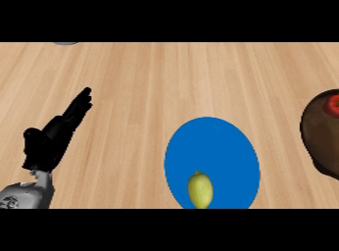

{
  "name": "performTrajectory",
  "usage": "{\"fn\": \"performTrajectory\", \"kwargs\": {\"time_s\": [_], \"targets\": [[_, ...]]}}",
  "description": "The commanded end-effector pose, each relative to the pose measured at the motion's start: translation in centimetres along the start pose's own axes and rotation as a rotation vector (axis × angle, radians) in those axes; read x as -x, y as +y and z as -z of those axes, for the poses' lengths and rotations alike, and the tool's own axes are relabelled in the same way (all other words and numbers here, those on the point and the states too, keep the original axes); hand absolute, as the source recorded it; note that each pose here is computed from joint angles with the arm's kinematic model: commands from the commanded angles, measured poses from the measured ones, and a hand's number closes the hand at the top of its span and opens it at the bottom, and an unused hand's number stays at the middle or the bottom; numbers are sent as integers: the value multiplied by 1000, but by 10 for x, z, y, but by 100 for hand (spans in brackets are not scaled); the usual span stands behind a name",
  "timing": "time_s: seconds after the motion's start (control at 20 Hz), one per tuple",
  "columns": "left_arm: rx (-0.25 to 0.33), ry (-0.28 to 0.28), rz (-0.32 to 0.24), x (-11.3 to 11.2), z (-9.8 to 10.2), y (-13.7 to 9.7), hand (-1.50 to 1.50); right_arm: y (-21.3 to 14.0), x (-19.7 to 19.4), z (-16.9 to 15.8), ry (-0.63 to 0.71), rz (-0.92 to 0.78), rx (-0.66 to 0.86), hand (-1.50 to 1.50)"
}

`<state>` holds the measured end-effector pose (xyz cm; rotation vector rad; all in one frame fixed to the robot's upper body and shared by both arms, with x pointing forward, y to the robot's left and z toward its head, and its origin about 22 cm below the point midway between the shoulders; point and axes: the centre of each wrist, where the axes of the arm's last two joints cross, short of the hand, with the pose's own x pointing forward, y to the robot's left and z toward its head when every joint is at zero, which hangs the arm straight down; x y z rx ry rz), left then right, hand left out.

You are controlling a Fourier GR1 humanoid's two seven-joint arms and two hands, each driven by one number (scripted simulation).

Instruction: Pick the bell pepper from the plate and place it in the pan

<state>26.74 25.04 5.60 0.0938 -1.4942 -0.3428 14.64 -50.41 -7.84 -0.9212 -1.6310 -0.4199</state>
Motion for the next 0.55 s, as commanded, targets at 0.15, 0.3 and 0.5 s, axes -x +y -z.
{"fn": "performTrajectory", "kwargs": {"time_s": [0.15, 0.3, 0.5], "targets": [[-4, 7, 9, 5, 10, -10, 0, -22, 14, -64, -35, 18, -11, -150], [0, 0, 5, -5, -2, -1, 0, 1, 0, -72, -48, 15, 17, -150], [-4, -6, 15, 0, -9, 19, 0, -7, -4, -88, -30, -40, 32, -150]]}}
